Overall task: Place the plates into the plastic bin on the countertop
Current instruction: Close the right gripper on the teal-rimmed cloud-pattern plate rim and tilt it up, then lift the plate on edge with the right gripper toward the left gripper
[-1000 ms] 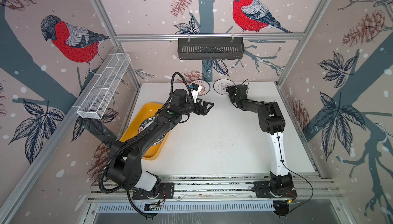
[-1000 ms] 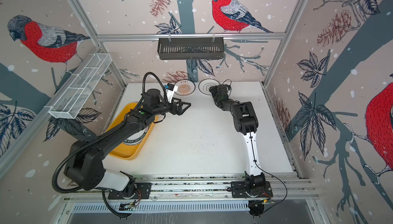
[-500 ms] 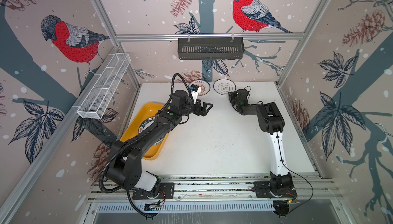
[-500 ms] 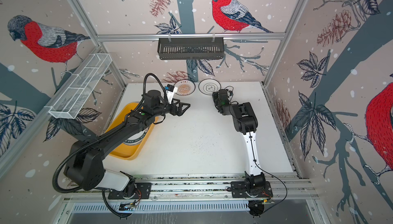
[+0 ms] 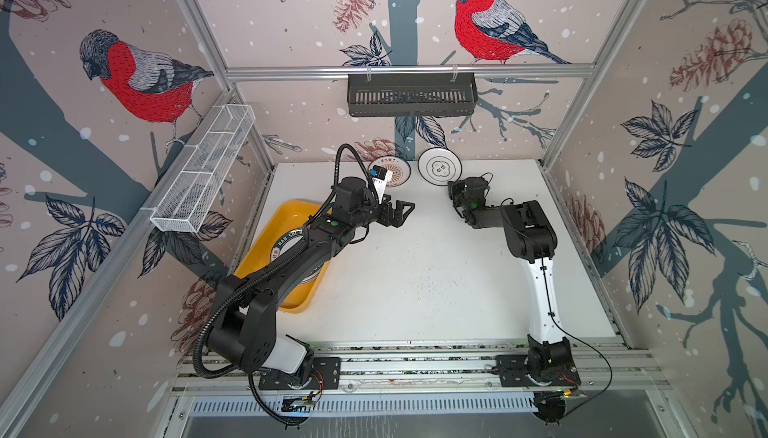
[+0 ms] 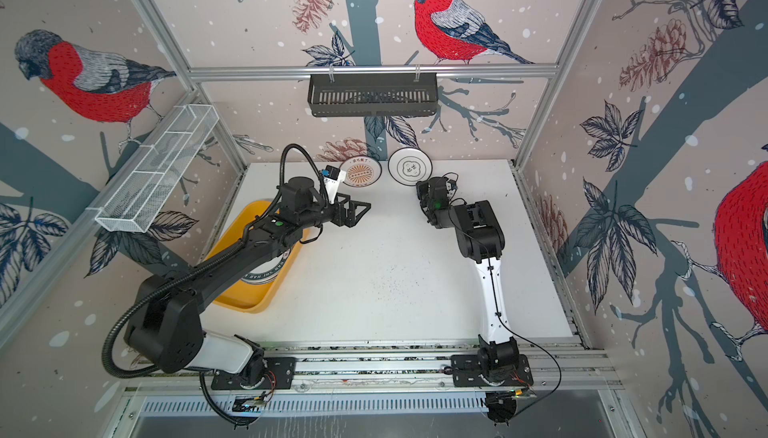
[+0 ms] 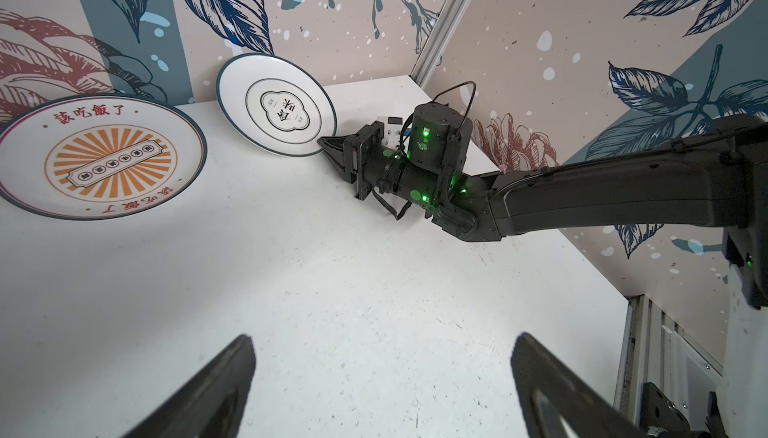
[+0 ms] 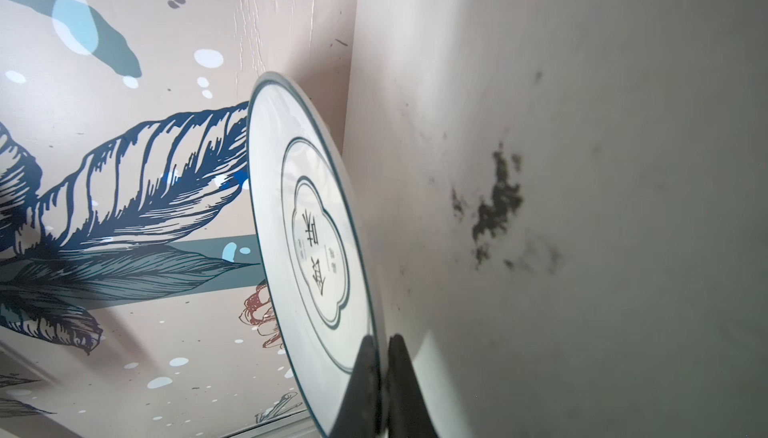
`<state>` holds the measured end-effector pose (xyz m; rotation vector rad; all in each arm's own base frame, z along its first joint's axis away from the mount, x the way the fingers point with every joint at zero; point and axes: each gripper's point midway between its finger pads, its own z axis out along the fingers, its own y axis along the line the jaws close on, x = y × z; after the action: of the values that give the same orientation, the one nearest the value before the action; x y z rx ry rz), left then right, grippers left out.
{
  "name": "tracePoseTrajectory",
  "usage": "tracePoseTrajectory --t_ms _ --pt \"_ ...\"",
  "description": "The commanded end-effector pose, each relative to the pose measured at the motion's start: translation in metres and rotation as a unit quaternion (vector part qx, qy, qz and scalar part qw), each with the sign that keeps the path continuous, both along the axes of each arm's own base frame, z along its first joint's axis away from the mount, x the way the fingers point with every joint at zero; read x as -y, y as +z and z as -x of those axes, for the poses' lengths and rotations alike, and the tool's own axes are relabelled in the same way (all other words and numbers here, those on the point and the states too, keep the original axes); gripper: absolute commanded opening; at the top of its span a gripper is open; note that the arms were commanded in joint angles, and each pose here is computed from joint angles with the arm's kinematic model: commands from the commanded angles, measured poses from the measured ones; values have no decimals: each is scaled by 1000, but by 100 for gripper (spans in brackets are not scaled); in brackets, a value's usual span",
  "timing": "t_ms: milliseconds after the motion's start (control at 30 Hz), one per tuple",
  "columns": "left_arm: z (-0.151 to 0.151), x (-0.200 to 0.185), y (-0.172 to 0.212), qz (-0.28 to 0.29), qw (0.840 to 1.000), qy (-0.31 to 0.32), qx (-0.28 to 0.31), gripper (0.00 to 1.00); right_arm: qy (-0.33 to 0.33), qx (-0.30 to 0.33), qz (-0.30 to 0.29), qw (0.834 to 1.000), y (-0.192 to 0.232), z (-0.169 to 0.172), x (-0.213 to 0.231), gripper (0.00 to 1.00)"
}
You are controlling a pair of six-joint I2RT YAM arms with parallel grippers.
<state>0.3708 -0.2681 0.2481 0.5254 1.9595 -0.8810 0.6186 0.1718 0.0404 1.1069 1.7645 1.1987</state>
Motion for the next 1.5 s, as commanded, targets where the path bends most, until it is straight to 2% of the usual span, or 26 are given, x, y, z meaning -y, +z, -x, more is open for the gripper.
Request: tracePoseTrajectory --t_ms 0,367,533,667,800,967,1133,1467 --pt "-2 0 10 4 1000 3 21 96 7 -16 12 1000 -4 8 1 5" --pt "-5 -7 14 4 1000 22 14 96 63 7 50 997 38 45 0 5" --pt "-14 -24 17 -3 998 69 6 96 116 5 69 991 50 71 -9 5" --pt "-27 -41 11 0 994 109 -22 96 148 9 76 986 61 92 -15 5" --pt "-37 -50 4 14 991 120 -54 94 188 16 101 977 76 112 -27 5" --pt "-48 -59 -15 -2 987 137 -88 91 252 38 127 959 96 134 -50 5" --pt "-51 -54 -27 5 986 117 -115 88 299 62 143 942 111 154 -75 5" --pt "-62 -58 -58 5 977 118 -175 78 334 98 120 930 133 166 -103 5"
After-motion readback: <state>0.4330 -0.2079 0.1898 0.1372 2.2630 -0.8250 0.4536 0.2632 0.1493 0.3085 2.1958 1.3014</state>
